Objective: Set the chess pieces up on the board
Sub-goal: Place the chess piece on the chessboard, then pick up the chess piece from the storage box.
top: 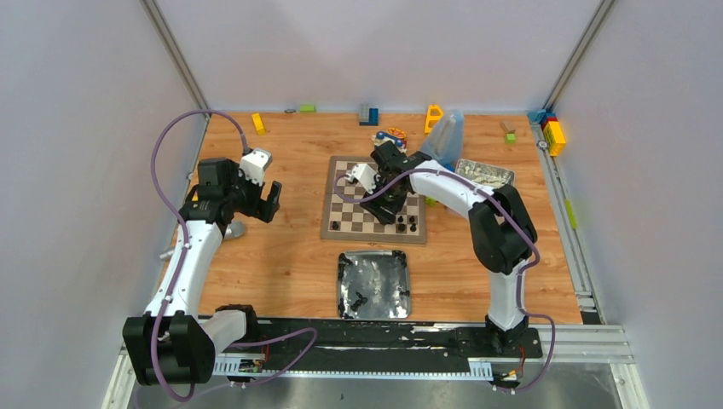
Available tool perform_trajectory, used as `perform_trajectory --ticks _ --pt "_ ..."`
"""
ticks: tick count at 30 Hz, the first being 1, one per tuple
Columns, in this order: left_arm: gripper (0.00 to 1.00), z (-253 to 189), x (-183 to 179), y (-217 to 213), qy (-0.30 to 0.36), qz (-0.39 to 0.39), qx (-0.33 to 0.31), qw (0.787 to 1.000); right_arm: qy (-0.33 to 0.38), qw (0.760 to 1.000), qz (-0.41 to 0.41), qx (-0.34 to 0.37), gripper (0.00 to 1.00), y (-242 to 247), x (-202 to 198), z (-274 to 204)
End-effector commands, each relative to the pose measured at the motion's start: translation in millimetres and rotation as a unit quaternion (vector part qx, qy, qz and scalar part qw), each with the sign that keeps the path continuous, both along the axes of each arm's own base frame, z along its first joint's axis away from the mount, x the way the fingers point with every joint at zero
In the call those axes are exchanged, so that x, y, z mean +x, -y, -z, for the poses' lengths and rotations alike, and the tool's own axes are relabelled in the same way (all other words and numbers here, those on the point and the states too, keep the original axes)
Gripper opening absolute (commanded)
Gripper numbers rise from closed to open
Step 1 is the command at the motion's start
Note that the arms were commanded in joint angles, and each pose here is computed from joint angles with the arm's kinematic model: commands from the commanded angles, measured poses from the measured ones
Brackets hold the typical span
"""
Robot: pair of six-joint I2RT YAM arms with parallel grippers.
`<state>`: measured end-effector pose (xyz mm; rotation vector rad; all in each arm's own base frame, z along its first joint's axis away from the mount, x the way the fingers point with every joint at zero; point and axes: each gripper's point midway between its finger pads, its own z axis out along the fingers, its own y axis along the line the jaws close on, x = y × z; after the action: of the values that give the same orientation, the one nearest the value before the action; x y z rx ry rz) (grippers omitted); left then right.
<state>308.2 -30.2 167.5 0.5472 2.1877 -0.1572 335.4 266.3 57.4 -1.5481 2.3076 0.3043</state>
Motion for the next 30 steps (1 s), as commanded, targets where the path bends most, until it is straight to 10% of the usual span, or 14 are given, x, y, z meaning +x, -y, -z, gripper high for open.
perform_trajectory --ticks 1,17,30 --pt "1.0 -4 4 0 0.019 0.008 0.002 1.0 0.048 0.996 -0.001 0.076 0.62 -16 2 -67" --pt "1.0 -6 4 0 0.02 0.008 0.001 1.0 -0.026 0.989 -0.143 0.01 0.61 13 -158 -18" --pt "1.0 -6 3 0 0.018 0.008 0.001 1.0 -0.075 0.981 -0.167 -0.064 0.57 28 -193 26"
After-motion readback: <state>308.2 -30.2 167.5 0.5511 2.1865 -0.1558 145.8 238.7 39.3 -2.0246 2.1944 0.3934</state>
